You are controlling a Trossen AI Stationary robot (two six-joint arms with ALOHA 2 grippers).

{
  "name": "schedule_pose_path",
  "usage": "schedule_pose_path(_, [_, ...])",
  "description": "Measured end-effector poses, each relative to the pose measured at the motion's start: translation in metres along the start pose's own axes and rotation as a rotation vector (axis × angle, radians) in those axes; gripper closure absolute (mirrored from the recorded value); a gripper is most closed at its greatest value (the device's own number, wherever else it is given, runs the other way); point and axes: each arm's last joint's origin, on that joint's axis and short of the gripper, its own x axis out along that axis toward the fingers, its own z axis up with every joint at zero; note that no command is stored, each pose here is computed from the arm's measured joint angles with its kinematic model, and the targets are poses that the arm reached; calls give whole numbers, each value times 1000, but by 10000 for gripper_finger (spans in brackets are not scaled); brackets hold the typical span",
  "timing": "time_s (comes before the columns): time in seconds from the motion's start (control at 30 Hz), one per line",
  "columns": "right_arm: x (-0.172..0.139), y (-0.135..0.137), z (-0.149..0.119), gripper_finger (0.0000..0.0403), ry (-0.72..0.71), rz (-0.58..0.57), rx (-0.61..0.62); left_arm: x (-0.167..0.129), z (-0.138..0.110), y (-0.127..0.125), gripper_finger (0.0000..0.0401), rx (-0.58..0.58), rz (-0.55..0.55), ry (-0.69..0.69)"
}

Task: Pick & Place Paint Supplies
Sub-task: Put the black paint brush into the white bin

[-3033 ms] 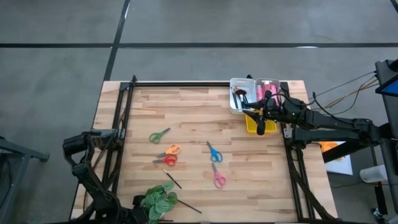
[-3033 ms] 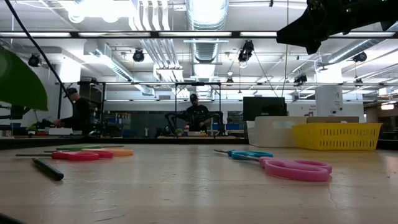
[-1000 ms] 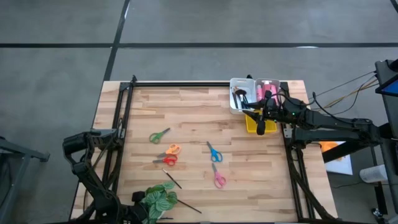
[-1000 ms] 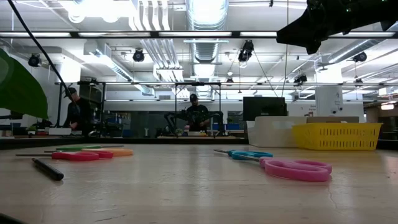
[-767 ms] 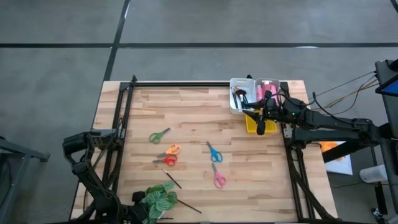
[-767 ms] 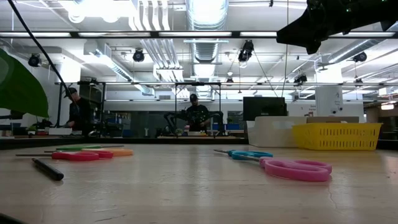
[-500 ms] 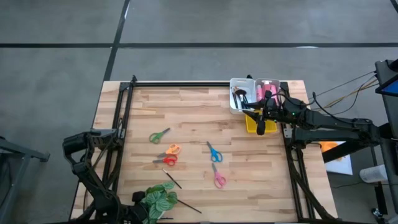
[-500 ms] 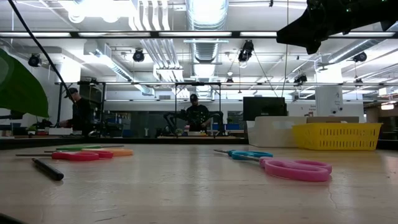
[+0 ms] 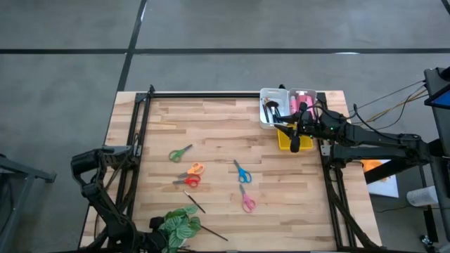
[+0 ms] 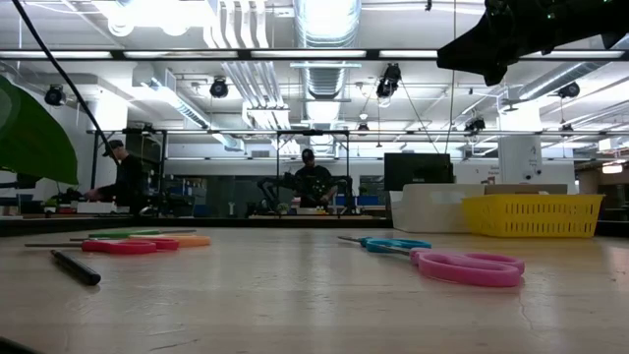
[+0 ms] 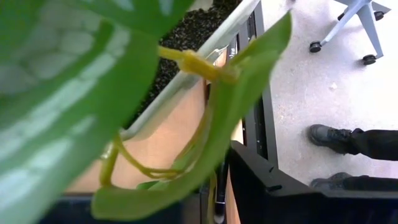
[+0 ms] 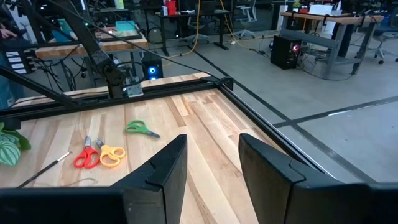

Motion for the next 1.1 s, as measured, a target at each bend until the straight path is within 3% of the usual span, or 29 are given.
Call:
schedule_pose_path(0.37, [0, 0, 0, 259, 0, 0, 0, 0, 2, 1, 339, -13, 8, -10])
schedule_pose_path(0.7, [0, 0, 0, 259, 0, 0, 0, -2, 4, 1, 386, -39, 9, -15])
schedule_pose_path(1.1, [0, 0, 0, 259, 0, 0, 0, -7, 8, -1, 386, -43, -5, -22])
